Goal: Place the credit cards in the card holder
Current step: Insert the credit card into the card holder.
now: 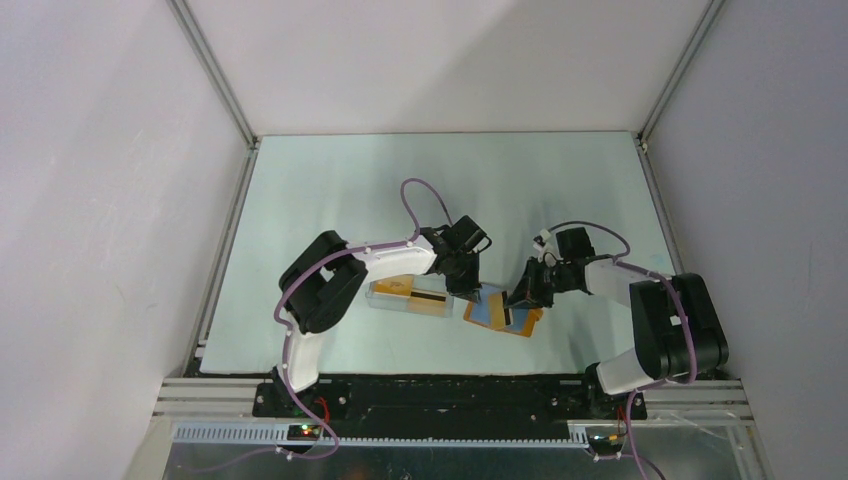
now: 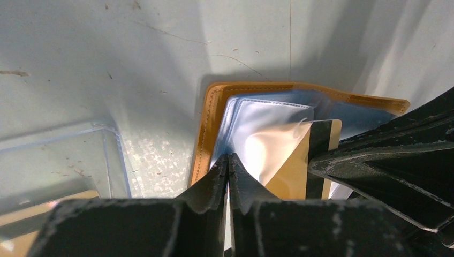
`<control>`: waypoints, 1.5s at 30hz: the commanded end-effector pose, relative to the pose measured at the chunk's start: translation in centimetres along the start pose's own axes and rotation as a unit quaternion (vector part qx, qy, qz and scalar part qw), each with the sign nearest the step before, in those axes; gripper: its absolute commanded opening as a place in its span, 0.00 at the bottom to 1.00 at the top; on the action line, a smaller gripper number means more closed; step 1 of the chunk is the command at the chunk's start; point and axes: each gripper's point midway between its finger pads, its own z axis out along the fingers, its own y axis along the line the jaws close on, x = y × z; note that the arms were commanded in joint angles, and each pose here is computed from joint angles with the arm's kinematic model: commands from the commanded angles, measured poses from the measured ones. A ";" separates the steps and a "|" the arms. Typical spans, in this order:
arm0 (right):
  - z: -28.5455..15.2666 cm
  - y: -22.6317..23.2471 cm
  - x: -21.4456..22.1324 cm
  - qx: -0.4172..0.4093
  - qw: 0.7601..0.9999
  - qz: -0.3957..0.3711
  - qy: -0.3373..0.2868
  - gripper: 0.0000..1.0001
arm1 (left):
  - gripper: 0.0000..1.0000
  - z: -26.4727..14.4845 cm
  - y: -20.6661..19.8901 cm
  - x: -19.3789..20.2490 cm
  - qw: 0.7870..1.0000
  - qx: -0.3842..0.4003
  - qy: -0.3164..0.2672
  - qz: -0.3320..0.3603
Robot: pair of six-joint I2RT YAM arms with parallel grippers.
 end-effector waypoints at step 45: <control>-2.1 0.3 -4.6 -0.003 0.977 -0.006 -0.212 0.00 | 0.04 1.4 5.1 2.0 0.997 -0.076 0.027 -0.020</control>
